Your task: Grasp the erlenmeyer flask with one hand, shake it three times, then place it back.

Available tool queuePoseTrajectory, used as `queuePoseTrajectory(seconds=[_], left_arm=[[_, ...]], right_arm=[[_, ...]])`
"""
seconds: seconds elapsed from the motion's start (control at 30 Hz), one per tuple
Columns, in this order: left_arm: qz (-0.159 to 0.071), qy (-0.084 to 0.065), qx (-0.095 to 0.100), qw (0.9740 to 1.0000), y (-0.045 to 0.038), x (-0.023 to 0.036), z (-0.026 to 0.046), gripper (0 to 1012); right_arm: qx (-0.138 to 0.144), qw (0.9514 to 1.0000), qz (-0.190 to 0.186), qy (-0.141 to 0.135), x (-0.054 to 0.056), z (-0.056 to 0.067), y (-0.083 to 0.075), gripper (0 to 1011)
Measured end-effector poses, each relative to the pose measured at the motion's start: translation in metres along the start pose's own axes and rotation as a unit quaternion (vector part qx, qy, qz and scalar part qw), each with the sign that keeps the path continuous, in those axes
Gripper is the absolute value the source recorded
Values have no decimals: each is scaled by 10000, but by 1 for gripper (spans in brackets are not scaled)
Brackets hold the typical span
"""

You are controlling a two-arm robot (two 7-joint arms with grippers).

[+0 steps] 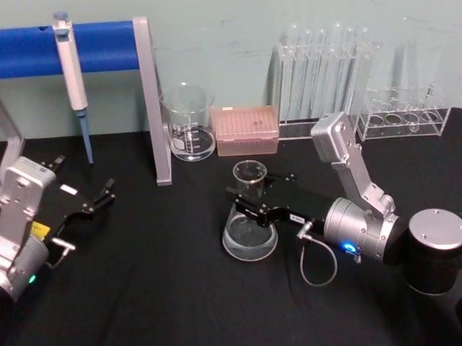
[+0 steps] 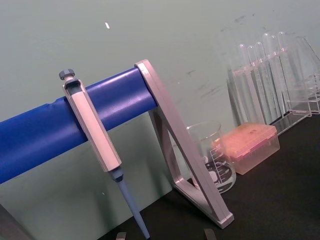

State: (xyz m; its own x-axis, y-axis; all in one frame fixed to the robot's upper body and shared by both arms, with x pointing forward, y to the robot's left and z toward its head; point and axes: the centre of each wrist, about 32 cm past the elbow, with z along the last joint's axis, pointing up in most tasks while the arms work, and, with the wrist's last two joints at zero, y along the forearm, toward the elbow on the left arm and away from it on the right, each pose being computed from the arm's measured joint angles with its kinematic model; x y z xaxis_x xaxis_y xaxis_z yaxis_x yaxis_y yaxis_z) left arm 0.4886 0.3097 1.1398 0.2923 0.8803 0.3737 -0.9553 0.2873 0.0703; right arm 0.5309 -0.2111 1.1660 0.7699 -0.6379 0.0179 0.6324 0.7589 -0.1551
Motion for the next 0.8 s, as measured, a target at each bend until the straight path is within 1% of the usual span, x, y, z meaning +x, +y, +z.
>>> queuePoseTrajectory(seconds=[0.17, 0.8], left_arm=[[0, 0, 0, 10000, 0, 0, 0, 1001], [0, 0, 0, 10000, 0, 0, 0, 1001]], right_arm=[[-53, 10000, 19, 11, -7, -32, 10, 451], [-47, 10000, 3, 9, -16, -48, 12, 451]])
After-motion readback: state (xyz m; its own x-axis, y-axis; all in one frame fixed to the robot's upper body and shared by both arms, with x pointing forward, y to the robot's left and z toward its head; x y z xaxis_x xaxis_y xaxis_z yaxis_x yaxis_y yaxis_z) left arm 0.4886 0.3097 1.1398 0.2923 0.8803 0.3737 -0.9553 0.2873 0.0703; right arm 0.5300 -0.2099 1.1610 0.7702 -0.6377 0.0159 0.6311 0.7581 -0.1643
